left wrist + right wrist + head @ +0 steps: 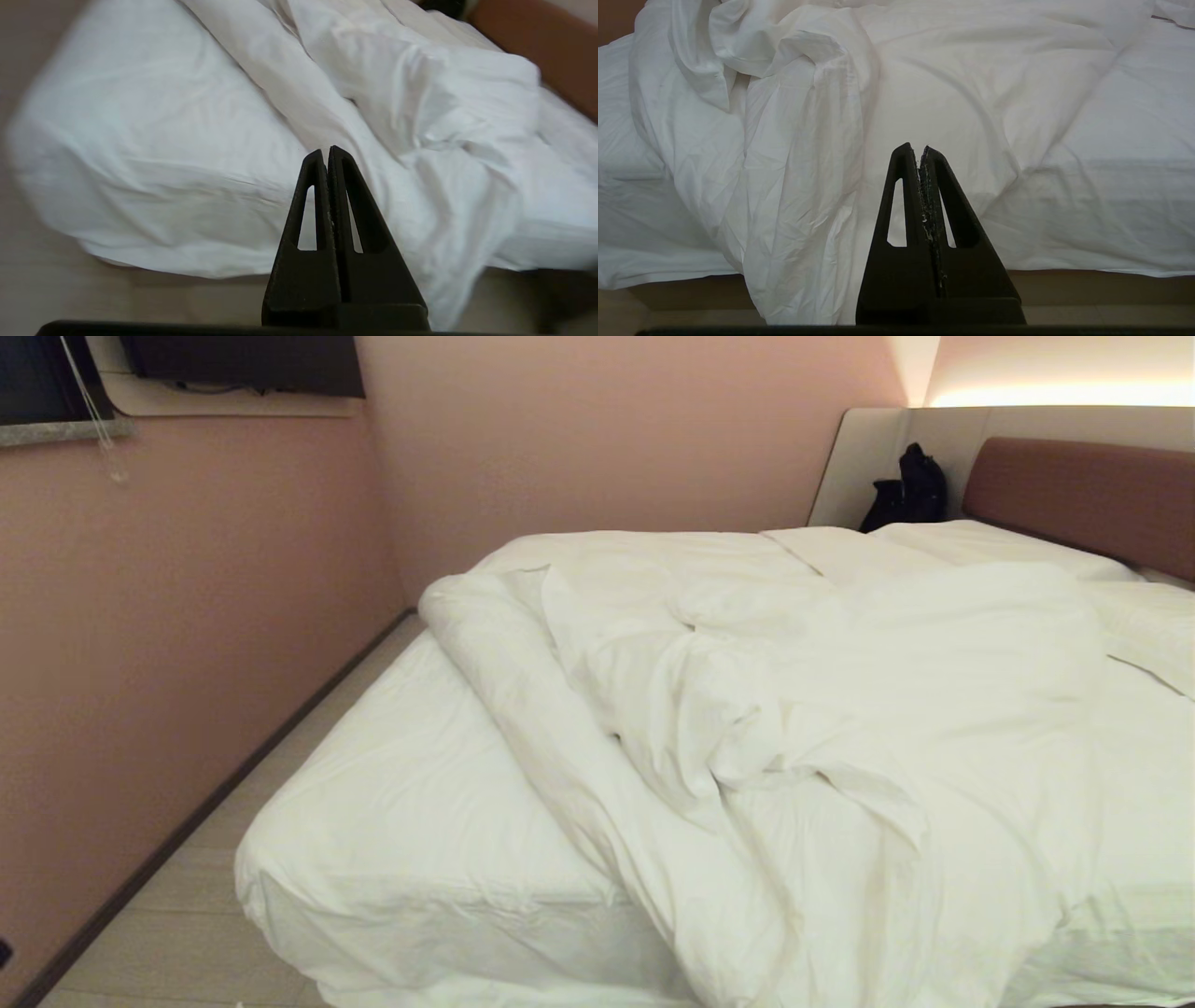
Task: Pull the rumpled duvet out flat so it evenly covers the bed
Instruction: Hold the folded corner of the quilt
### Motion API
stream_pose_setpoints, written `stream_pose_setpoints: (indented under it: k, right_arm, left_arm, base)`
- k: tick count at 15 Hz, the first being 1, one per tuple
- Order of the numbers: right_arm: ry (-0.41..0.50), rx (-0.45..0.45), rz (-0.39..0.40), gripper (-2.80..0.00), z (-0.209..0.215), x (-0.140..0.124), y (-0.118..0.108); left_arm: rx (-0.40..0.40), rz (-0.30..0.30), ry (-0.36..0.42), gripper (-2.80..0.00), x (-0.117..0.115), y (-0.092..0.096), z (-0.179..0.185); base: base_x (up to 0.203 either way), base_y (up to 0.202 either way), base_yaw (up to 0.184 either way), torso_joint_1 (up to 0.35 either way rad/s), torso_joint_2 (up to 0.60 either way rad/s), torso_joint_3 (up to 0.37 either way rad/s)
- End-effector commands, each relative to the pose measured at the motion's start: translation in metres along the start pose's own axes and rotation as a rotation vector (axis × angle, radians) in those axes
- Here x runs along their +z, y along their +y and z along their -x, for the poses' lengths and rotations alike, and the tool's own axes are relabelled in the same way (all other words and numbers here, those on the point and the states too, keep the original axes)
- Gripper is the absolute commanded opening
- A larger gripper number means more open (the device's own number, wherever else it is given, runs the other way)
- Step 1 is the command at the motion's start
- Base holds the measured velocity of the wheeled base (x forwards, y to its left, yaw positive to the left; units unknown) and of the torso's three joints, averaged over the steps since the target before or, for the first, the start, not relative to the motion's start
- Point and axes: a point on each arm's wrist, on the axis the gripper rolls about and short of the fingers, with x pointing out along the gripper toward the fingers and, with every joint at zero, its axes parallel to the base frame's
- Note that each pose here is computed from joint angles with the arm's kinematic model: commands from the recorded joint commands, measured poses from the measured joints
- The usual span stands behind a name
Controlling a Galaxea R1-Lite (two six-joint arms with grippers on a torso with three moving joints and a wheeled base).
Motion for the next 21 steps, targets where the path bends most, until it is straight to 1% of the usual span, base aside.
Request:
stream_pose_setpoints:
  k: [1,3,8,11,13,15,18,21]
  right_arm:
    - [0.000,0.000,0.000,-2.80,0.000,0.000,0.000]
    - [0.000,0.000,0.000,-2.80,0.000,0.000,0.000]
    - [0.000,0.000,0.000,-2.80,0.000,0.000,0.000]
    - [0.000,0.000,0.000,-2.80,0.000,0.000,0.000]
    - [0.000,0.000,0.000,-2.80,0.000,0.000,0.000]
    - [0.000,0.000,0.000,-2.80,0.000,0.000,0.000]
    - [0.000,0.000,0.000,-2.80,0.000,0.000,0.000]
    - [0.000,-0.001,0.000,-2.80,0.000,0.000,0.000]
  left_arm:
    - [0.016,0.082,0.141,-2.80,0.011,0.008,-0.040]
    - [0.002,0.131,0.211,-2.80,0.017,0.014,-0.071]
    - [-0.022,0.263,0.359,-2.80,0.028,0.038,-0.165]
    - [-0.049,0.329,0.459,-2.80,0.023,0.056,-0.215]
    - [-0.067,0.355,0.505,-2.80,0.019,0.066,-0.243]
    - [-0.094,0.356,0.516,-2.80,0.016,0.071,-0.265]
    - [-0.165,0.316,0.509,-2.80,0.003,0.064,-0.291]
    - [-0.206,0.252,0.534,-2.80,-0.016,0.061,-0.316]
  base:
    - [0.000,0.000,0.000,0.000,0.00,0.000]
    - [0.000,0.000,0.000,0.000,0.00,0.000]
    - [0.000,0.000,0.000,0.000,0.00,0.000]
    - [0.000,0.000,0.000,0.000,0.00,0.000]
    - [0.000,0.000,0.000,0.000,0.00,0.000]
    - [0.000,0.000,0.000,0.000,0.00,0.000]
    - [0.000,0.000,0.000,0.000,0.00,0.000]
    - [0.000,0.000,0.000,0.000,0.00,0.000]
